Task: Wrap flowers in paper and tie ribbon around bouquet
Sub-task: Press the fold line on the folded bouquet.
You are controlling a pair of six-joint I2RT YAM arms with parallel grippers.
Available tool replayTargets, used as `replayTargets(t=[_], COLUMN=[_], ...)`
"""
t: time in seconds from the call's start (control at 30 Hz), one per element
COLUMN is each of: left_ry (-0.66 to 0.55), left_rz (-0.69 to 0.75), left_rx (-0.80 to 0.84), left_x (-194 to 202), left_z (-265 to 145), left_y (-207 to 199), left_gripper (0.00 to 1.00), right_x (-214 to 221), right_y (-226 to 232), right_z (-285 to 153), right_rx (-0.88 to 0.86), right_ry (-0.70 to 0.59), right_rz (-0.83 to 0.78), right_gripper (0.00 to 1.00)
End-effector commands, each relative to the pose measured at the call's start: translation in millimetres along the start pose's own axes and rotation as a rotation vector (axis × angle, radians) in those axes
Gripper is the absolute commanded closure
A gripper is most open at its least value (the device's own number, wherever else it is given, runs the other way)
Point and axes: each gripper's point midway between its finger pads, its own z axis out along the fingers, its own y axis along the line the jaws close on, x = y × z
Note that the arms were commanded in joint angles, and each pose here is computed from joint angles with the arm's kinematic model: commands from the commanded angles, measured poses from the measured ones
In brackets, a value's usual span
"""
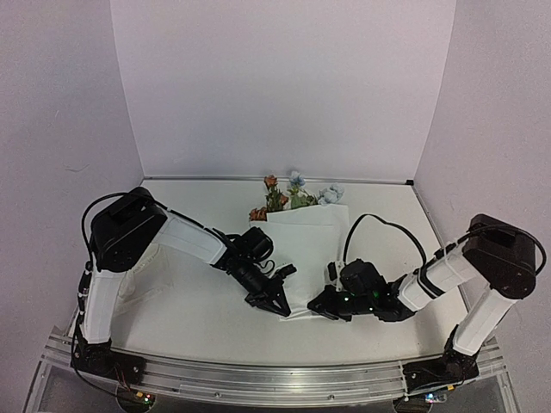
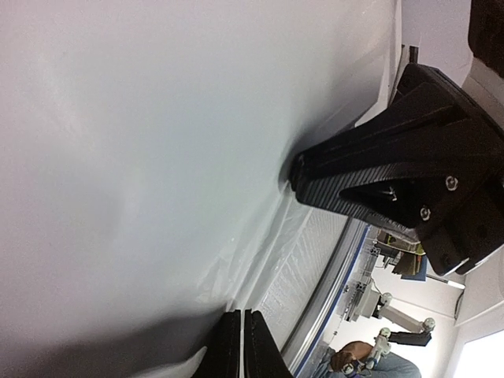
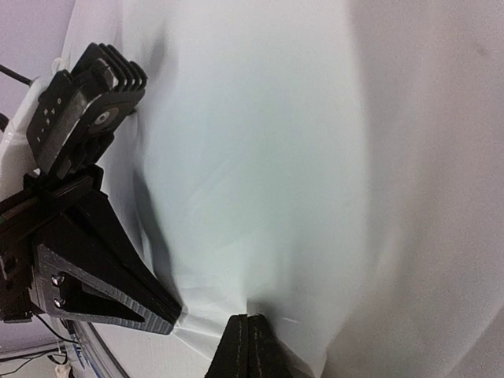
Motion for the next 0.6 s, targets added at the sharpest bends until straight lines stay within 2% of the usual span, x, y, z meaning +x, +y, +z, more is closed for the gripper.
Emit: replayTargets(t=[0.0,0.3,0.57], left_ry=[0.019,0.012,0.008], left_rz=[-0.127,-0.137,-0.141], left_rx=[-0.143,-0.149,-0.15], left_x=[14.4,14.6,14.0], left_z=[6.9,4.1,3.6], left_y=[51.8,56.8,58.6], left_gripper=[0.94,0.95,0.95], right_x=[-6.1,-11.1,-8.4], right_y=[-30.9,-56.0,-60.7], right_z=[-7.7,-19.9,-17.7], right_rx=[0.123,0.196,0.207], right_ry=[-0.033,-0.079,-0.061], right_rz=[0.009,0.047,0.056], right_gripper=[1.0,1.0,1.0])
